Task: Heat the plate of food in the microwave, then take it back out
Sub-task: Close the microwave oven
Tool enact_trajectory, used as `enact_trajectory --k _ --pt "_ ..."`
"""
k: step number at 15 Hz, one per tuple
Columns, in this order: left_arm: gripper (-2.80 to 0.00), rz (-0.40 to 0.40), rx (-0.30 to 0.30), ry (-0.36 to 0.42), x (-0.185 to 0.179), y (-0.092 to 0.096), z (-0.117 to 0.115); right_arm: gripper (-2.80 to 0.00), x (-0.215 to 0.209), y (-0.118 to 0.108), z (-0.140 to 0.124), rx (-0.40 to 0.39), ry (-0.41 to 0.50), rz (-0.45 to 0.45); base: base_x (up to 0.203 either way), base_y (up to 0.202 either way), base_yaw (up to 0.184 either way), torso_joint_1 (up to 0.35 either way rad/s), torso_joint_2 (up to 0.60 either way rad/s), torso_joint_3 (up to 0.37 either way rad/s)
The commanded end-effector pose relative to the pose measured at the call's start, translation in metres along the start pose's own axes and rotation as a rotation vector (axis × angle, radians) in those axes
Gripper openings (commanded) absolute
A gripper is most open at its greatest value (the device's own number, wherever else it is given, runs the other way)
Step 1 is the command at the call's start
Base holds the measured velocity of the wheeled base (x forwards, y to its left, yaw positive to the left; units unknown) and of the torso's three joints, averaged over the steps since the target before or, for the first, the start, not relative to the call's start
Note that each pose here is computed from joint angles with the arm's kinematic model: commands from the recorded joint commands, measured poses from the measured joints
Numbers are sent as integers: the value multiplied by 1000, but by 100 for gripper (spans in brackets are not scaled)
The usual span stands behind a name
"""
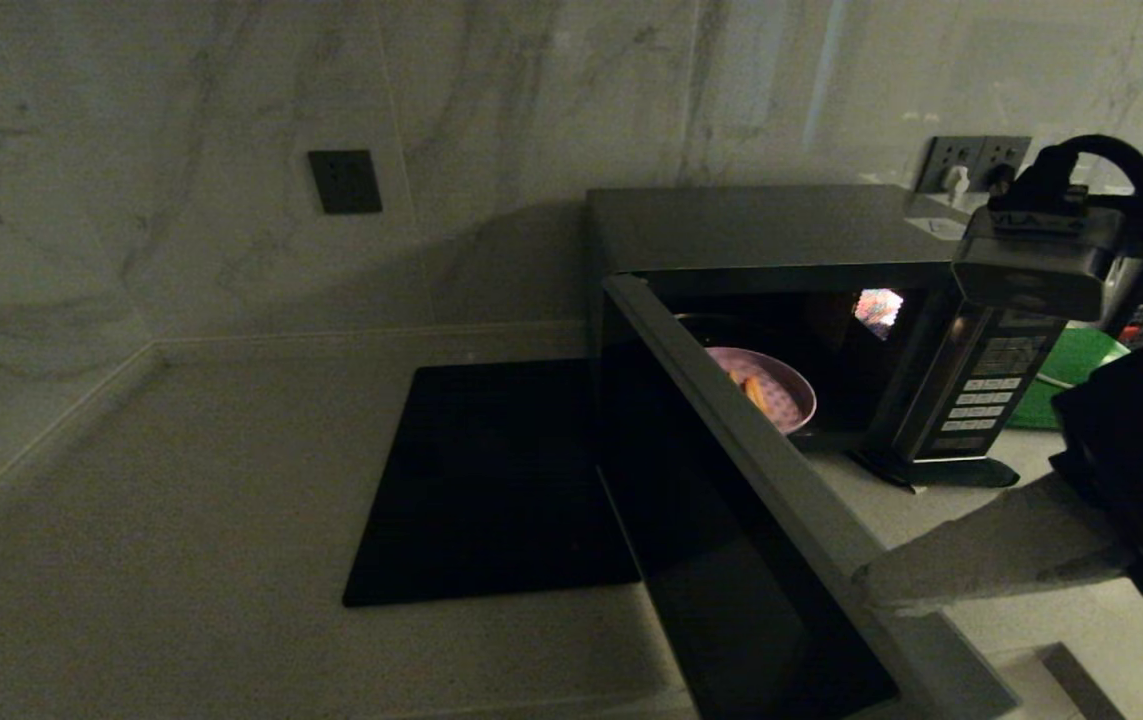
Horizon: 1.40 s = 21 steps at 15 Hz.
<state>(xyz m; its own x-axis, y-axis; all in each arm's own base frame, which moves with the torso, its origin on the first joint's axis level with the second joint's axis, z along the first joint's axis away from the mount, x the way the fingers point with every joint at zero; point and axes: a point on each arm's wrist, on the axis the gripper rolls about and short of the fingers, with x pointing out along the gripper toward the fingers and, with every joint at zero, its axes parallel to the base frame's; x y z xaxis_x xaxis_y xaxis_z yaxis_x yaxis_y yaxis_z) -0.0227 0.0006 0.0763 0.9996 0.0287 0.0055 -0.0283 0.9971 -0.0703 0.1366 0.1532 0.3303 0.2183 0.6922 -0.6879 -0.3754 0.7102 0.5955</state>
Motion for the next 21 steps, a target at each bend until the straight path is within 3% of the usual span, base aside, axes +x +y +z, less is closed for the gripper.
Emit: enact_trajectory --k 1,9,13,21 --pt "-280 2 -2 -1 0 0 0 -280 6 4 -4 -12 36 5 0 0 0 0 0 0" --pt "-280 1 -1 -1 0 0 0 -280 18 1 -10 -9 84 -25 0 0 0 0 0 0" --pt "-280 2 -2 -1 0 0 0 -280 20 -10 -10 17 35 -132 0 0 0 0 0 0" --pt "-280 2 -2 -1 0 0 0 -280 5 -33 1 108 -53 -189 0 0 0 0 0 0"
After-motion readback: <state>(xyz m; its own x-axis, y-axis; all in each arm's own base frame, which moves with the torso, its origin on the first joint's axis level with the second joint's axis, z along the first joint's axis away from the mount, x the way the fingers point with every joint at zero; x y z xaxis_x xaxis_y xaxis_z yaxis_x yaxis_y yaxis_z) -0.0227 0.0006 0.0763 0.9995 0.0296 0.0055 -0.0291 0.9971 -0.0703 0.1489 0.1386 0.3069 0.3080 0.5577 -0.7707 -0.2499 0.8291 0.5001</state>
